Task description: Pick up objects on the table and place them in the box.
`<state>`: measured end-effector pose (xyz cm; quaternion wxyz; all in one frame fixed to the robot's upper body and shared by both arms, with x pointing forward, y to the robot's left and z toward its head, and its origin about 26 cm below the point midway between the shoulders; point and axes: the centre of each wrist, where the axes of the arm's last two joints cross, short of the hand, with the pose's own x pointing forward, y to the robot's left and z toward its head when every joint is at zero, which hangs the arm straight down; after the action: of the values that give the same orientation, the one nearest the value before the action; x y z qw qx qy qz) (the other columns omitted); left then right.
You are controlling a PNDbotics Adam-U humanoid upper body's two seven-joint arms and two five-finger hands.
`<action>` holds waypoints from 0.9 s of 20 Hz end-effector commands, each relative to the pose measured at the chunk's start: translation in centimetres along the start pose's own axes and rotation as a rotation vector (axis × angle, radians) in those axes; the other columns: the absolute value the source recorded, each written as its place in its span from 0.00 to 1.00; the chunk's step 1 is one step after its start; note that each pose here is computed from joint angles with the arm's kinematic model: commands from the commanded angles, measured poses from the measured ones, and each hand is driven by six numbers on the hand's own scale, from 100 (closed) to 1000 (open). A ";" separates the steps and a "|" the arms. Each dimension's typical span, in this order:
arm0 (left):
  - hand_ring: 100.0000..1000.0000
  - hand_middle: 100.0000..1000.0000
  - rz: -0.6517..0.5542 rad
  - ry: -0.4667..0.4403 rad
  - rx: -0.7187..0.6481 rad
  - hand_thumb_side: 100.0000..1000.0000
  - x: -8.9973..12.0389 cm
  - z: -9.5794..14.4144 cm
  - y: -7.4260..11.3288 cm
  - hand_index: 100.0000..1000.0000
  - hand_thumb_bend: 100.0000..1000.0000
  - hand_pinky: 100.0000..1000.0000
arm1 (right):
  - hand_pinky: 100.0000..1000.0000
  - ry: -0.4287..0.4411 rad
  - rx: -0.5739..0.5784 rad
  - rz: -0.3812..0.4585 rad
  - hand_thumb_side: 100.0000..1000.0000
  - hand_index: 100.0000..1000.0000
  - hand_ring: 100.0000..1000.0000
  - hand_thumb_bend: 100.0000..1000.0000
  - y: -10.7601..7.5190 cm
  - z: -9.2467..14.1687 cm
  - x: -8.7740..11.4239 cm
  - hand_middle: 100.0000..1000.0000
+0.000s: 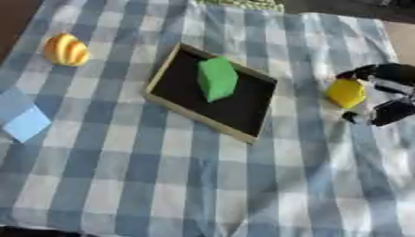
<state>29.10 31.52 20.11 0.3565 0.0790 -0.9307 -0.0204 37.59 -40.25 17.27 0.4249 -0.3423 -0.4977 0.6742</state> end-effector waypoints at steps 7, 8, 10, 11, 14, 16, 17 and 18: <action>0.77 0.71 0.004 -0.018 -0.016 0.59 0.5 -0.3 -0.2 0.83 0.00 1.00 | 0.83 0.042 -0.077 -0.068 0.31 0.79 0.73 0.00 -0.9 0.1 -0.8 0.56; 0.77 0.71 0.004 -0.018 -0.017 0.59 0.5 -0.3 -0.2 0.83 0.00 1.00 | 0.83 0.043 -0.086 -0.074 0.31 0.79 0.72 0.00 -0.9 0.1 -0.8 0.56; 0.77 0.71 0.004 -0.017 -0.020 0.59 0.5 -0.3 -0.2 0.83 0.00 1.00 | 0.83 0.043 -0.099 -0.080 0.31 0.79 0.72 0.00 -1.3 0.3 -0.7 0.56; 0.77 0.71 0.004 -0.017 -0.020 0.59 0.5 -0.3 -0.2 0.83 0.00 1.00 | 0.83 0.043 -0.111 -0.079 0.32 0.78 0.71 0.00 -1.6 0.4 -0.7 0.55; 0.77 0.72 0.005 -0.016 -0.023 0.59 0.5 -0.3 -0.2 0.83 0.00 1.00 | 0.80 0.045 -0.195 -0.070 0.29 0.75 0.68 0.00 -2.8 0.9 -0.5 0.51; 0.77 0.72 0.005 -0.017 -0.023 0.59 0.5 -0.3 -0.2 0.83 0.00 1.00 | 0.79 0.028 -0.292 -0.058 0.25 0.71 0.65 0.00 -4.0 1.4 -0.1 0.46; 0.77 0.72 0.004 -0.018 -0.023 0.59 0.5 -0.3 -0.1 0.83 0.00 1.00 | 0.78 0.013 -0.348 -0.050 0.23 0.70 0.64 0.00 -4.8 1.8 0.1 0.45; 0.77 0.72 0.003 -0.018 -0.023 0.59 0.5 -0.3 -0.1 0.83 0.00 1.00 | 0.78 -0.010 -0.403 -0.037 0.22 0.70 0.63 0.00 -5.8 2.2 0.6 0.44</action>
<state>29.13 31.26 19.94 0.3612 0.0730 -0.9293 -0.0236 37.40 -39.12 20.51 0.3897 -0.3798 -0.6163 0.5693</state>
